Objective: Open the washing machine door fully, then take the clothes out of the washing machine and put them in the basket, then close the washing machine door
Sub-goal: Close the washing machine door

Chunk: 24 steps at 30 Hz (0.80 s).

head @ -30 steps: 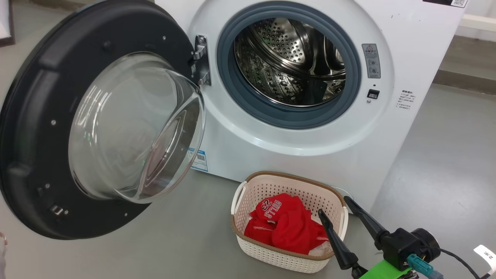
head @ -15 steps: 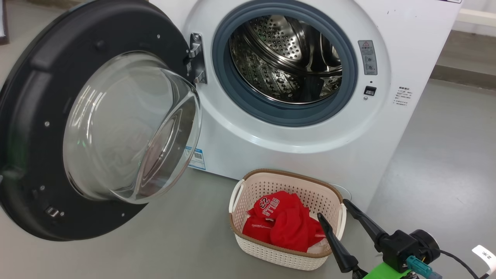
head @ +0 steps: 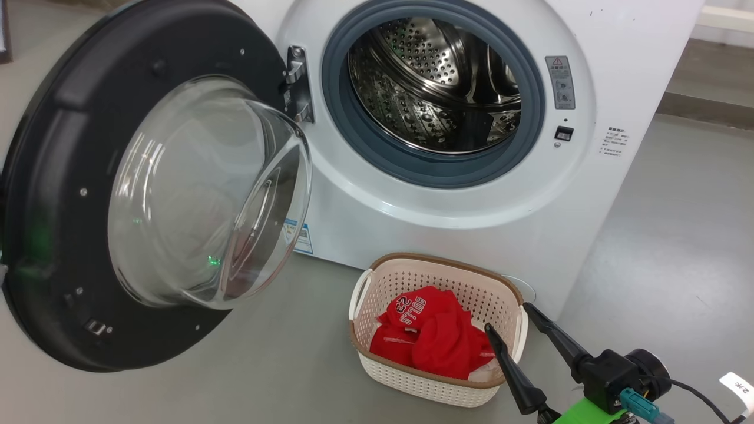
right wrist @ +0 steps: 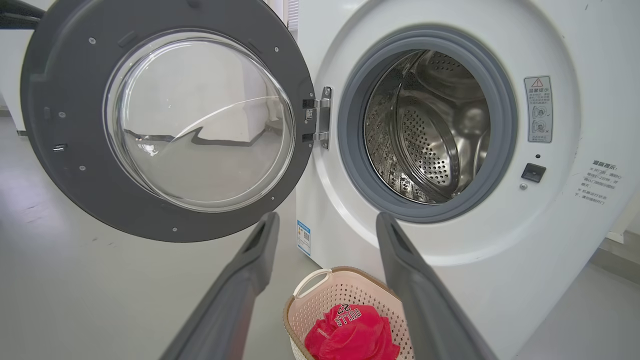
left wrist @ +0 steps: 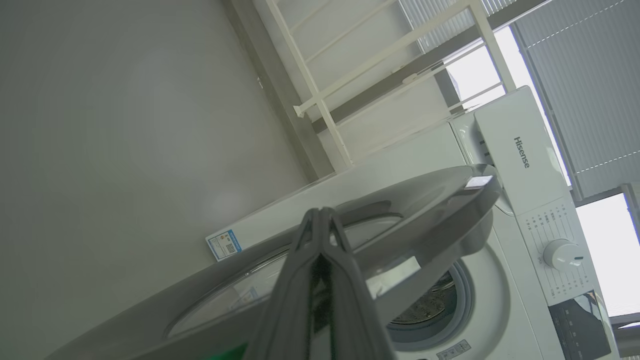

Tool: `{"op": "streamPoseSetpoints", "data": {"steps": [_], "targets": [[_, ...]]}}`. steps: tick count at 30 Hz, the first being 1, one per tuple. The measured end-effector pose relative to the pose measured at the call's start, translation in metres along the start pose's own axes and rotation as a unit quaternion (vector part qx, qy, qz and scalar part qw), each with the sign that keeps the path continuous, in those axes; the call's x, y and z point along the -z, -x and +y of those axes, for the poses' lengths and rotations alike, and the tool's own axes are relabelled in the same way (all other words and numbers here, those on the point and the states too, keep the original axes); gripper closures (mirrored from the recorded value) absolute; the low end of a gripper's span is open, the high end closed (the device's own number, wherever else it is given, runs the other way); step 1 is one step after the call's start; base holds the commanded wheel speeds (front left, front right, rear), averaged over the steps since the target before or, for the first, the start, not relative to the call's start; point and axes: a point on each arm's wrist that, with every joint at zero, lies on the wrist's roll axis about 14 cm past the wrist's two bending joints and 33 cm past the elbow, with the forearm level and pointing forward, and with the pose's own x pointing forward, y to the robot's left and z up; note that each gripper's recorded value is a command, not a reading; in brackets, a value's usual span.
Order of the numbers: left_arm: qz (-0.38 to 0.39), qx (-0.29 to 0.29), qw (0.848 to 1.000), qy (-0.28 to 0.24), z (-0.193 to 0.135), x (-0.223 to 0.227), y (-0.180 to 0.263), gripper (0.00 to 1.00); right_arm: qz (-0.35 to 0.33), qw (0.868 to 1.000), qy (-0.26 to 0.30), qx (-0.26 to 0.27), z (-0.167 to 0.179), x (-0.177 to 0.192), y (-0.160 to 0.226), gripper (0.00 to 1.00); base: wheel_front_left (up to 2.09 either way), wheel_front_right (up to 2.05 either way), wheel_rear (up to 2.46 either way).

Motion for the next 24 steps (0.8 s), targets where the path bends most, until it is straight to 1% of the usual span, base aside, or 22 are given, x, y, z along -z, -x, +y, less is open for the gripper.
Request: {"op": "streamPoseSetpoints", "data": {"steps": [5, 8, 15, 24], "targets": [[0.019, 0.032, 0.999, 0.005, -0.014, 0.010, 0.000, 1.00, 0.001, 1.000, -0.002, -0.004, 0.002, 0.001, -0.003, 0.00, 0.00, 0.00, 0.00], [0.036, 0.050, 0.998, 0.019, -0.024, 0.021, -0.001, 1.00, 0.001, 1.000, -0.003, -0.006, 0.004, 0.001, -0.004, 0.00, 0.00, 0.00, 0.00], [0.066, 0.085, 0.994, 0.032, -0.045, 0.039, -0.002, 1.00, -0.001, 1.000, -0.004, -0.007, 0.005, 0.000, -0.004, 0.00, 0.00, 0.00, 0.00], [0.088, 0.131, 0.987, 0.012, -0.074, 0.053, 0.003, 1.00, -0.004, 1.000, -0.005, -0.003, 0.005, -0.002, -0.004, 0.00, 0.00, 0.00, 0.00]]}}
